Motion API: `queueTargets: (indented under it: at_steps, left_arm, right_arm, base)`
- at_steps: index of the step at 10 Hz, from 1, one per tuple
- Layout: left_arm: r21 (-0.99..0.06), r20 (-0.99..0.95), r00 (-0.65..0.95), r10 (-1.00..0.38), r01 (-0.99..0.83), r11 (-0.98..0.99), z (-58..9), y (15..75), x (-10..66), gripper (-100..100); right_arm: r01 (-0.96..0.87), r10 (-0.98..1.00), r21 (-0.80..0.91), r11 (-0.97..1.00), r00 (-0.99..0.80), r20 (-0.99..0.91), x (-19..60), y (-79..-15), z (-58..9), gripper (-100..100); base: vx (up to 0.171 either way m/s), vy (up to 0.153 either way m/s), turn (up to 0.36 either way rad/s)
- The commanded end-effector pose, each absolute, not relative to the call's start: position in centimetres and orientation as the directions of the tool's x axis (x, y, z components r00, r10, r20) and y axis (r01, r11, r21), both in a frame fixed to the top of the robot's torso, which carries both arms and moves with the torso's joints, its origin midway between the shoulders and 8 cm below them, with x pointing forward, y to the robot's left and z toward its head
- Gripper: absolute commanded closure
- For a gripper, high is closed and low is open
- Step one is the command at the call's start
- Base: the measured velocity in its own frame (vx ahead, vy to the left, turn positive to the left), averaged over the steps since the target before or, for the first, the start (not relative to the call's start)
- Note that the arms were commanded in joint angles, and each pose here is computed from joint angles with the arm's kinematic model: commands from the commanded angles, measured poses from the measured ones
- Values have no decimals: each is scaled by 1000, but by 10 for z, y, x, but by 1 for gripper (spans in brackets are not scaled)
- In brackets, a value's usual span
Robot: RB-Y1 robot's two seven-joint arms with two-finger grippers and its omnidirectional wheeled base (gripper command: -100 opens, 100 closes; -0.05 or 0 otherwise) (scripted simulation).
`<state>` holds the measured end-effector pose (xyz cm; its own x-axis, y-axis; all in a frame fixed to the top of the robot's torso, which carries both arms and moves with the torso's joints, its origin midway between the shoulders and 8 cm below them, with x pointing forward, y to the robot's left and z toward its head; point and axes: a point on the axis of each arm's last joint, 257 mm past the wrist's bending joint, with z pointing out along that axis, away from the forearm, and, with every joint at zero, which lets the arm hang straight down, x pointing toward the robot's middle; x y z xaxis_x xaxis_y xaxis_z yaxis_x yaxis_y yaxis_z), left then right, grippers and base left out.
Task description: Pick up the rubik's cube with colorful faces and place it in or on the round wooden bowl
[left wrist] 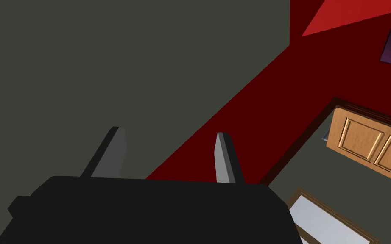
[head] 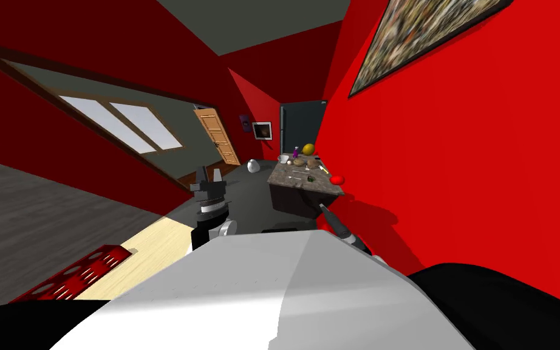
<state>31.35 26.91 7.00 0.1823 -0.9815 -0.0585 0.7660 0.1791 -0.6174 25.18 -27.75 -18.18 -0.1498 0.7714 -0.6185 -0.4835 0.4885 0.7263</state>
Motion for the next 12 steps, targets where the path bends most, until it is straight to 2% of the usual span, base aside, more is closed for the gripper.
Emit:
queueTargets:
  at_steps: [1,7,12]
  left_arm:
    - [-617,-59,182,-982,766,179,70,269,314,0]
    - [-617,-59,182,-982,766,179,70,269,314,0]
    - [-617,-59,182,-981,766,179,70,269,314,0]
  right_arm:
    - [-427,719,723,544,-208,-664,232,-293,-210,-100]
    - [-210,529,660,722,-448,-721,143,-358,-297,-100]
    - [-63,364,540,839,-673,-644,44,-420,-340,-100]
  base:
    - [-49,-5,348]
    - [-35,-18,336]
    - [-4,-16,399]
